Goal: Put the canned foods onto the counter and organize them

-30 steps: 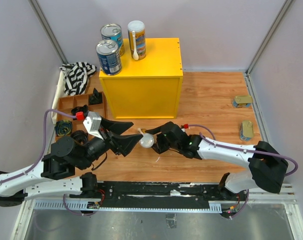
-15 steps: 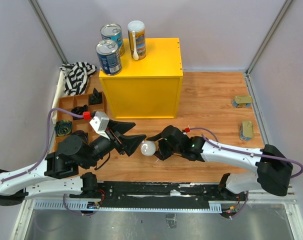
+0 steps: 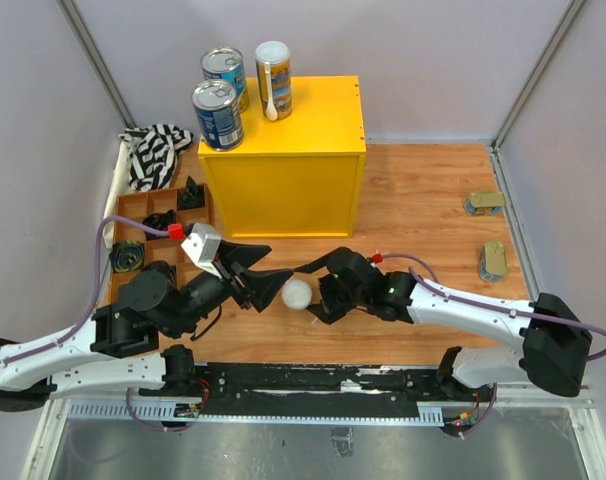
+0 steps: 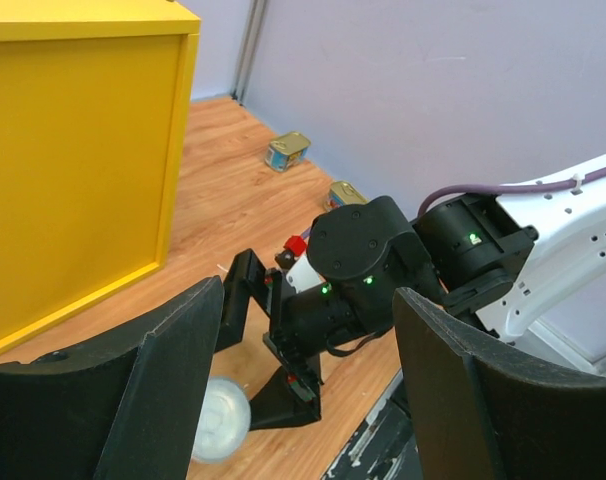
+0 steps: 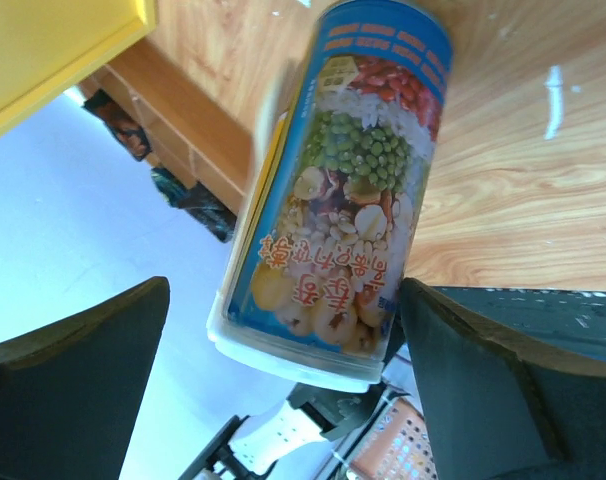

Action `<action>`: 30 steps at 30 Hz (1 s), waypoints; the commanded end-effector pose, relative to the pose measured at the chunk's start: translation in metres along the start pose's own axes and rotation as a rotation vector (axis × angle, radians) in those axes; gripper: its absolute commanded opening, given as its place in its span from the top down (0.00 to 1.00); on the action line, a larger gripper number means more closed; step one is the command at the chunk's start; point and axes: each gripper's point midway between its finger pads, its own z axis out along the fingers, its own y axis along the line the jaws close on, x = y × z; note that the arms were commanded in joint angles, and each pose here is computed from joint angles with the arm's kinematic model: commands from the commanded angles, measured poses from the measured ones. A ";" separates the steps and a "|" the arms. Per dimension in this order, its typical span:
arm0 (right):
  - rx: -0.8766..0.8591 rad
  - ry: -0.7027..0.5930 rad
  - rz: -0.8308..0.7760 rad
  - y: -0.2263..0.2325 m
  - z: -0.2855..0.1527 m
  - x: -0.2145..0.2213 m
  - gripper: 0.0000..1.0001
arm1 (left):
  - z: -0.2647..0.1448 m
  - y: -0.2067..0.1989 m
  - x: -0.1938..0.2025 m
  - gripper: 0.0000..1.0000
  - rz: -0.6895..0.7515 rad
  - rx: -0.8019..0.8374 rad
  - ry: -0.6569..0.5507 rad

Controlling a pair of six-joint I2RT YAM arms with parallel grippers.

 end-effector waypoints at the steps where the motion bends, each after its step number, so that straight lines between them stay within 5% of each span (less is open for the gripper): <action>1: -0.116 0.028 0.254 0.047 -0.013 -0.001 0.01 | 0.003 0.000 0.003 0.26 -0.009 -0.009 -0.007; 15: -0.138 -0.071 0.145 0.045 -0.026 -0.024 0.02 | 0.004 0.004 0.011 0.26 -0.010 -0.032 0.014; 23: -0.076 -0.328 -0.223 0.027 -0.057 -0.075 0.01 | 0.006 0.024 0.040 0.25 -0.023 -0.120 0.037; 30: 0.085 -0.626 -0.698 0.041 -0.095 -0.130 0.02 | 0.010 0.037 0.059 0.24 -0.026 -0.179 0.029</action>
